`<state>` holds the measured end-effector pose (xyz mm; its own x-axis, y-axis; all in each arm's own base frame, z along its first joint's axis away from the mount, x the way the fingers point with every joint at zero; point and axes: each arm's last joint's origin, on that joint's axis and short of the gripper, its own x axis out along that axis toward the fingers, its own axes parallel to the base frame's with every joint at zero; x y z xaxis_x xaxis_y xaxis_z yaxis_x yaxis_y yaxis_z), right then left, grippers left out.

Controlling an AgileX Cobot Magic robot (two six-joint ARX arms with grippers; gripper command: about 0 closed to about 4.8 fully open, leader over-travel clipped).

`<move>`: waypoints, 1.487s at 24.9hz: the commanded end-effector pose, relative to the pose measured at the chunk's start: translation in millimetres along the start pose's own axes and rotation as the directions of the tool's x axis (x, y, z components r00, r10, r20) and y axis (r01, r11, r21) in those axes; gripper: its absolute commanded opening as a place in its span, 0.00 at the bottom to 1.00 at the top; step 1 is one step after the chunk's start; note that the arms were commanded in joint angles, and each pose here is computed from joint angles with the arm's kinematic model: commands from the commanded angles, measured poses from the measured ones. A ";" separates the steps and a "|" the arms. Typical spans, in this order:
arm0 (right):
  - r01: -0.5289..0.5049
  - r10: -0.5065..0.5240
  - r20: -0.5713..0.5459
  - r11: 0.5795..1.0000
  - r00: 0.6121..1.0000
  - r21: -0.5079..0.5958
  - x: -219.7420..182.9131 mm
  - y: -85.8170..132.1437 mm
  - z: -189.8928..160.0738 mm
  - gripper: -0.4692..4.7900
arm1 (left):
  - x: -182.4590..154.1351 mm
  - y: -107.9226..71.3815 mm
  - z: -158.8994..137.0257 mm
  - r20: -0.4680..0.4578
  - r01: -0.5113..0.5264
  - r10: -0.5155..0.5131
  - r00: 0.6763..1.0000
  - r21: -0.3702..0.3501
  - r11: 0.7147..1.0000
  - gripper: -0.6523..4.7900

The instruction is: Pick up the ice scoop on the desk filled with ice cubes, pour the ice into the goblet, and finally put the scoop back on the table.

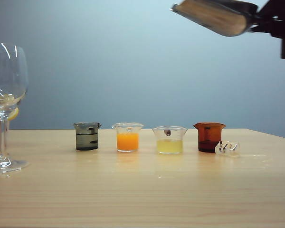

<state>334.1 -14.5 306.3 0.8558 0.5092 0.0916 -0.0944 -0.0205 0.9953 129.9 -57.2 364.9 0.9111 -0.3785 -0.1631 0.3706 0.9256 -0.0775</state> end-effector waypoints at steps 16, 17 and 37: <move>0.034 -0.040 -0.101 0.997 0.994 -0.063 59.4 40.2 -101.4 0.08 | -9.8 1.8 7.0 -0.042 -0.075 0.075 0.996 0.008 0.997 0.11; 0.035 -0.042 -0.103 0.997 0.994 -0.062 60.2 40.6 -104.2 0.08 | -10.7 1.5 8.3 -0.041 -0.069 0.069 0.997 0.004 0.998 0.11; 0.027 -0.037 -0.195 0.998 0.980 -0.054 98.8 48.9 -162.9 0.08 | -34.9 1.6 22.3 -0.034 -0.089 0.089 0.995 0.001 0.996 0.11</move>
<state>331.3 170.6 348.9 0.7521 0.6590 -0.0112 -0.0501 0.0742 0.9960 104.0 -43.0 390.8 0.9318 -0.2969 -0.2087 0.2911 0.9549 -0.0586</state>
